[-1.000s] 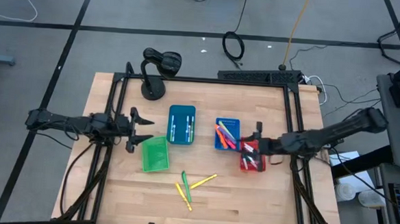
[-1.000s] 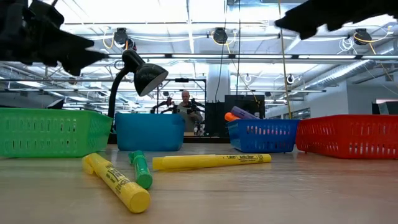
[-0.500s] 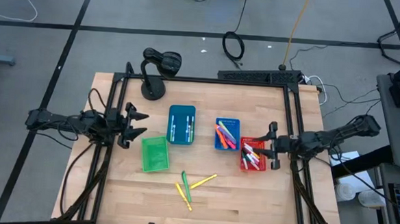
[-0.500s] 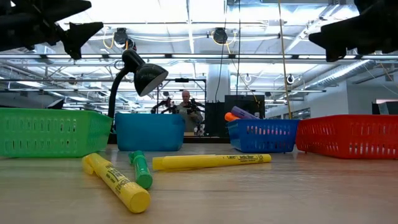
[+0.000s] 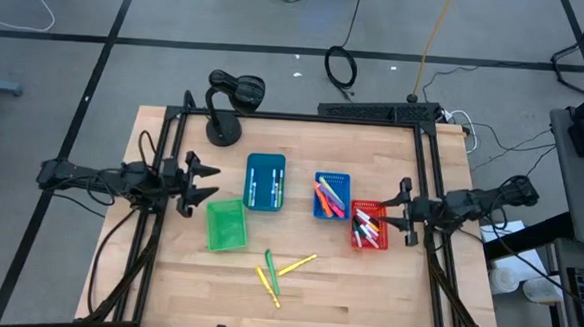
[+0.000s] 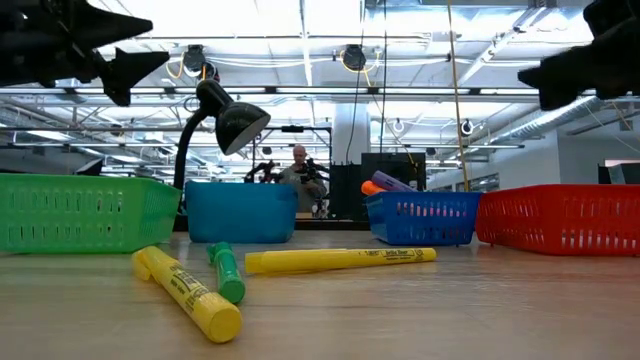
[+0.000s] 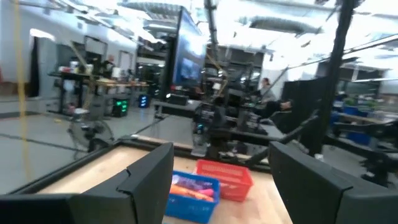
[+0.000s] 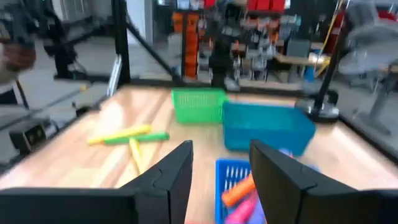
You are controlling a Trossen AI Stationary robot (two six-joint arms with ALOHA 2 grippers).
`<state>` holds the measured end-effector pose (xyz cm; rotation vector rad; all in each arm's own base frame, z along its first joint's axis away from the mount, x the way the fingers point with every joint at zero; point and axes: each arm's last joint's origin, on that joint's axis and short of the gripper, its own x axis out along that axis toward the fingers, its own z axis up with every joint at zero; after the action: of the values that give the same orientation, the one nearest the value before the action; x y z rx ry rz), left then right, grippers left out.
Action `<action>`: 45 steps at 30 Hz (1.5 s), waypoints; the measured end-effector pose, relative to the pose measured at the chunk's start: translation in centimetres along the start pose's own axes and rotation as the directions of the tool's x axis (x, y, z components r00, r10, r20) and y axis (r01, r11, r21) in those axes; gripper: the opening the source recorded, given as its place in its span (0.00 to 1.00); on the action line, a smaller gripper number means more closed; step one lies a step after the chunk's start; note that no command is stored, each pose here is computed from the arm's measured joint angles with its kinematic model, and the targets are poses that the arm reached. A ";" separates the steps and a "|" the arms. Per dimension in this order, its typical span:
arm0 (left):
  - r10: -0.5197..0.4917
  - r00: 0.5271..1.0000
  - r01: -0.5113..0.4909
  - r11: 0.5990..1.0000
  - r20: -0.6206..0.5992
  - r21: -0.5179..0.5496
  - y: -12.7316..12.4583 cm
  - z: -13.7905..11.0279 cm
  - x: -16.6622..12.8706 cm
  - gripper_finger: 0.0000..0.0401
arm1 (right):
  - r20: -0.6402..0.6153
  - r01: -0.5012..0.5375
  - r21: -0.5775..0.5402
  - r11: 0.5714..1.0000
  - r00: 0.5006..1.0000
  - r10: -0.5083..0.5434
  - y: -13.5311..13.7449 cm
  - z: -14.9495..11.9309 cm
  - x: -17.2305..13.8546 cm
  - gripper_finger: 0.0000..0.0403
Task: Pick & Place Markers
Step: Put the right yellow pen into the green bin
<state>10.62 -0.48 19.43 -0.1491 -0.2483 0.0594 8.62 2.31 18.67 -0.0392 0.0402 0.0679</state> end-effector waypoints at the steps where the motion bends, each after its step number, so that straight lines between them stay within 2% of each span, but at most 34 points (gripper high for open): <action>1: 0.016 1.000 -0.016 1.000 -0.002 0.004 0.1 0.0 0.0 0.66 | -0.023 0.003 0.001 1.000 1.000 -0.003 0.0 -0.2 0.0 0.36; 8: 0.049 0.997 -0.051 0.998 -0.063 -0.025 0.1 -0.7 0.3 0.66 | -0.039 0.128 -0.018 0.992 0.991 -0.128 -0.3 -0.7 0.1 0.36; 13: -0.012 0.991 0.000 0.996 -0.133 -0.089 -0.5 -1.1 1.0 0.66 | -0.039 0.130 -0.020 0.991 0.991 -0.131 -0.3 -1.2 0.3 0.36; 18: -0.002 0.959 -0.031 0.993 -0.285 -0.112 -2.3 -0.5 3.3 0.66 | -0.048 0.130 -0.024 0.991 0.990 -0.131 -0.2 -1.6 0.4 0.36; 22: 0.018 0.884 -0.020 1.000 -0.468 -0.001 -5.0 0.0 7.0 0.66 | -0.046 0.130 -0.024 0.991 0.990 -0.131 -0.2 -1.6 0.4 0.36; 26: 0.005 0.800 0.055 0.995 -0.601 0.081 -8.6 -0.4 11.6 0.66 | -0.047 0.130 -0.024 0.991 0.990 -0.131 -0.2 -1.7 0.4 0.36; 32: 0.044 0.613 0.149 0.974 -0.789 0.170 -14.2 -3.7 17.8 0.66 | -0.039 0.130 -0.021 0.991 0.991 -0.131 -0.2 -1.6 0.4 0.36; 36: 0.094 0.531 0.186 0.957 -0.842 0.224 -17.4 -5.5 21.6 0.66 | -0.007 0.131 -0.007 0.991 0.991 -0.131 -0.2 -1.3 0.4 0.36; 42: 0.167 0.450 0.093 0.968 -0.877 0.232 -19.7 -7.0 26.9 0.66 | 0.051 0.133 0.019 0.991 0.990 -0.134 -0.2 -0.9 0.5 0.36; 45: 0.236 0.369 0.064 0.958 -0.899 0.278 -19.5 -8.7 28.0 0.66 | 0.070 0.133 0.028 0.991 0.988 -0.135 -0.2 -0.7 0.5 0.36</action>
<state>40.68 -18.76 20.84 0.1024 0.9575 0.1069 9.07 2.09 18.00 -0.0166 -0.0337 -0.0654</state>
